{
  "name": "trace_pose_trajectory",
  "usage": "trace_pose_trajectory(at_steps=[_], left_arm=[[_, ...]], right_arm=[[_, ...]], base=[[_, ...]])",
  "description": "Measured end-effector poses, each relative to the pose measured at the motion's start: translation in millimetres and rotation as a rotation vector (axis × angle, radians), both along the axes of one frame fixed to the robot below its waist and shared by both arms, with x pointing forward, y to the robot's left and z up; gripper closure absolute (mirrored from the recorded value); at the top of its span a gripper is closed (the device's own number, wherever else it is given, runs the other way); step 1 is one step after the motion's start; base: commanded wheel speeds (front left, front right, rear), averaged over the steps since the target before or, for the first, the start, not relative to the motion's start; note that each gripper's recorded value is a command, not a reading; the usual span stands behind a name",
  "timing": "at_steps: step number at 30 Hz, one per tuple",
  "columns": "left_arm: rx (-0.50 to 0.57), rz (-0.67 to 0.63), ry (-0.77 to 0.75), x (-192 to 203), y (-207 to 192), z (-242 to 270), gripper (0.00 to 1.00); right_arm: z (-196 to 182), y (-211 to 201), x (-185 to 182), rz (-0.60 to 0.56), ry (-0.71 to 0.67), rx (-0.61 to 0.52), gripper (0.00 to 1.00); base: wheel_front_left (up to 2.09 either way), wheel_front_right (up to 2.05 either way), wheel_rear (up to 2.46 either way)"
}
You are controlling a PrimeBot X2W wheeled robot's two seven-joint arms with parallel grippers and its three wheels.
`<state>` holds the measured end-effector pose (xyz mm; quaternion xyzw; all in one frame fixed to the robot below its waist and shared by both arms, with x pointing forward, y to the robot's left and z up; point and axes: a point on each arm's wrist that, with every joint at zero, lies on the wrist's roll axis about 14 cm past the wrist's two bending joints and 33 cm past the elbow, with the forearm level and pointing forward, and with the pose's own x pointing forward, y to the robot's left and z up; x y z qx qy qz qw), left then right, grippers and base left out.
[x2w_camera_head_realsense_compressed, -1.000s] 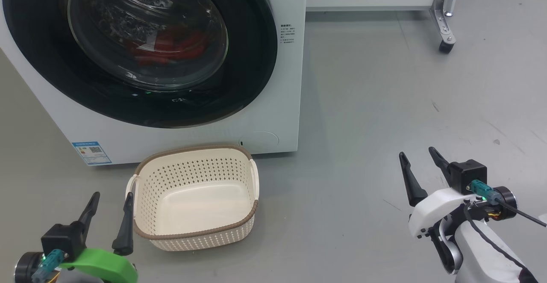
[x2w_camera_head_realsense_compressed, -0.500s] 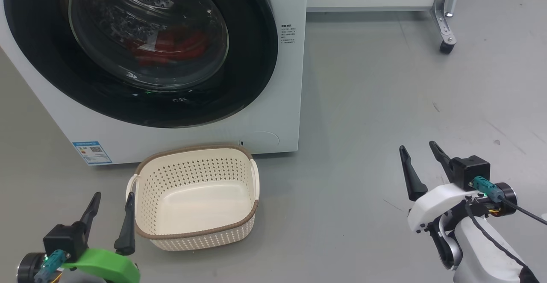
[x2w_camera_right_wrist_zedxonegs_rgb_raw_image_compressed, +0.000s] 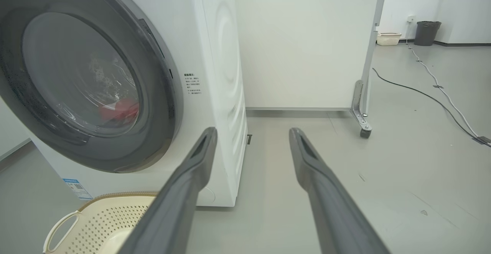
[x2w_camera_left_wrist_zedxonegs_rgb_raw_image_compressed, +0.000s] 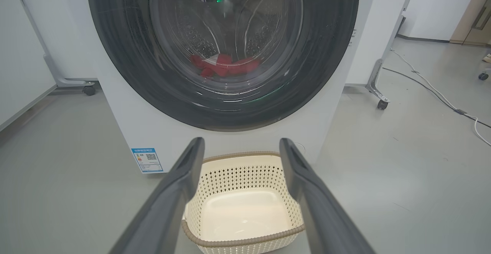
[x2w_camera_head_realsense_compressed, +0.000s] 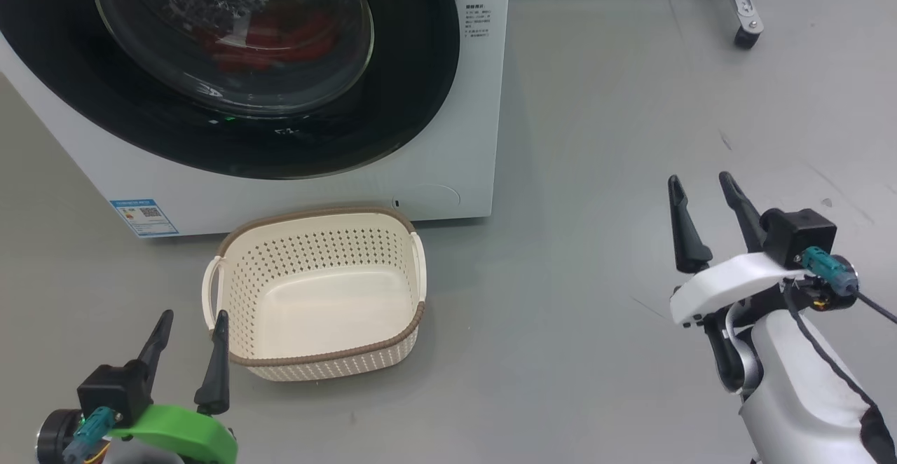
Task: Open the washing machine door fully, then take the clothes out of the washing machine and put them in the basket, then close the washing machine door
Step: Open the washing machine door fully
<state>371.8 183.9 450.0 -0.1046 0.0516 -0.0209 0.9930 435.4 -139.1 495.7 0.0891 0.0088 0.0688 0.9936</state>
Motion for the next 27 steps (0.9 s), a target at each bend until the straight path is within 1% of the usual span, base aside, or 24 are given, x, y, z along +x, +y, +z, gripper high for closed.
trace_pose_trajectory(at_steps=[1,2,8,10,12,14,15,22,25,27], left_arm=[[-0.001,-0.001,0.006,0.4,-0.6,-2.1,0.0],[-0.001,-0.002,0.013,0.6,-1.0,-4.3,0.0],[-0.003,-0.007,0.049,3.0,-2.2,-17.1,0.0],[-0.004,-0.008,0.056,6.0,-2.3,-19.8,0.0],[-0.012,-0.008,0.052,12.0,-3.0,-19.2,0.0],[-0.028,-0.014,0.042,18.7,-6.0,-17.0,0.0],[-0.033,-0.017,0.039,21.6,-7.3,-16.5,0.0],[-0.053,-0.03,0.062,33.3,-11.6,-27.2,0.0],[-0.057,-0.03,0.073,39.0,-10.6,-32.7,0.0],[-0.065,-0.029,0.085,42.0,-10.3,-37.6,0.0]], right_arm=[[4.3,0.0,4.3,-0.005,-0.012,0.014,0.57],[9.1,-1.0,8.5,-0.013,-0.025,0.031,1.0],[29.9,-7.4,34.8,-0.058,-0.082,0.165,1.0],[33.5,-11.0,43.4,-0.08,-0.093,0.245,1.0],[31.8,-17.2,51.2,-0.117,-0.088,0.35,1.0],[29.5,-22.0,59.0,-0.137,-0.086,0.433,1.0],[28.4,-22.8,63.5,-0.142,-0.084,0.456,1.0],[34.4,-14.8,105.0,-0.117,-0.103,0.625,1.0],[37.7,-5.3,125.4,-0.084,-0.093,0.685,1.0],[38.2,5.9,138.6,-0.045,-0.076,0.699,1.0]], base=[[0.0,0.0,0.0],[0.0,0.0,0.0],[0.0,0.0,0.0],[0.0,0.0,0.0],[0.0,0.0,0.0],[0.0,0.0,0.0],[0.0,0.0,0.0],[0.0,0.0,0.0],[0.0,0.0,0.0],[0.0,0.0,0.0]])
